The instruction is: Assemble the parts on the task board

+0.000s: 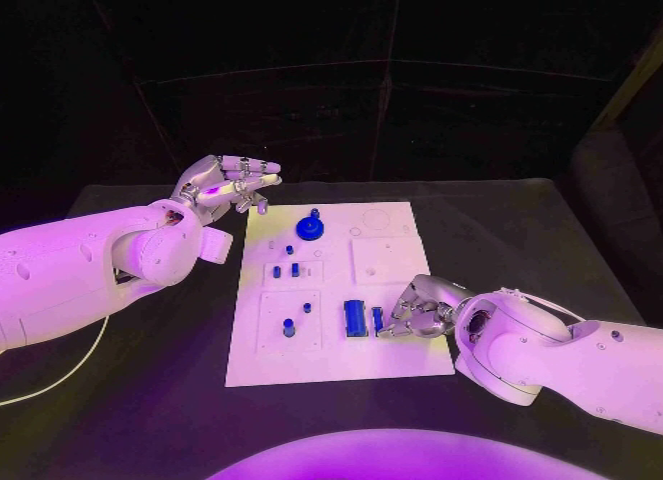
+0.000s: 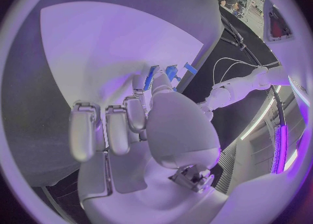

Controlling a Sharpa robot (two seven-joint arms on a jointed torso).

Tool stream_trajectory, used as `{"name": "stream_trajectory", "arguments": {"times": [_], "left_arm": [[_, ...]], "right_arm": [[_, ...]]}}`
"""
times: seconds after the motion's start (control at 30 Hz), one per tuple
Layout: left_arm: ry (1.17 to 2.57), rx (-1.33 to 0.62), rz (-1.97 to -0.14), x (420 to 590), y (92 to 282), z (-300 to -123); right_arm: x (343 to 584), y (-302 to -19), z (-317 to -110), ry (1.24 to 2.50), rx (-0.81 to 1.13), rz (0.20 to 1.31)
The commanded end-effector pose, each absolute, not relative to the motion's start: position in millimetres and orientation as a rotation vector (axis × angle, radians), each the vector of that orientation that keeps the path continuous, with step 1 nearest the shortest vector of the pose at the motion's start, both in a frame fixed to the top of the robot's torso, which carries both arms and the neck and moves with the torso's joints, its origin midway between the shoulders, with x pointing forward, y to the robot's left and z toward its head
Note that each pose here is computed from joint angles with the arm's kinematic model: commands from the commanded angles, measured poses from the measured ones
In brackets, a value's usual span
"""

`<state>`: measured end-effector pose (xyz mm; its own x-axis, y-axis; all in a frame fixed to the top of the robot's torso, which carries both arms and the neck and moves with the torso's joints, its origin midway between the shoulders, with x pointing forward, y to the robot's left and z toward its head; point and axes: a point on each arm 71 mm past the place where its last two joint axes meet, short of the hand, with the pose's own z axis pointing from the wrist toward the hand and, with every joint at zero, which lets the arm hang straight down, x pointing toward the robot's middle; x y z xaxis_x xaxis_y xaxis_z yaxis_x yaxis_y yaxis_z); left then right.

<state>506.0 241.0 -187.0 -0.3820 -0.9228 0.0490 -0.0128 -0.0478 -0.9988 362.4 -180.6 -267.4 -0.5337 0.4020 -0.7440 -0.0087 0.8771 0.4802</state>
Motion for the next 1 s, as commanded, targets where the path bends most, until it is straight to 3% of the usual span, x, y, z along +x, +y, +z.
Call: {"name": "stream_trajectory", "arguments": {"times": [0.03, 0.23, 0.43, 0.57, 0.8, 1.0], "left_arm": [[1.472, -1.036, -1.539, 505.9, 240.7, -186.1], [1.470, -1.035, -1.539, 505.8, 241.7, -186.5], [1.454, -1.048, -1.538, 506.0, 243.8, -188.8], [1.438, -1.068, -1.526, 507.0, 246.6, -192.1], [1.396, -1.120, -1.501, 513.1, 253.1, -198.9], [1.339, -1.157, -1.464, 523.0, 257.8, -204.9]], "right_arm": [[358, -182, -267, 2.088, 0.333, 0.594], [361, -192, -258, 2.031, 0.435, 0.730], [395, -209, -239, 1.879, 0.614, 1.034], [425, -221, -231, 1.777, 0.730, 1.159], [479, -238, -226, 1.602, 0.877, 1.286], [511, -235, -229, 1.515, 0.915, 1.341]]}}
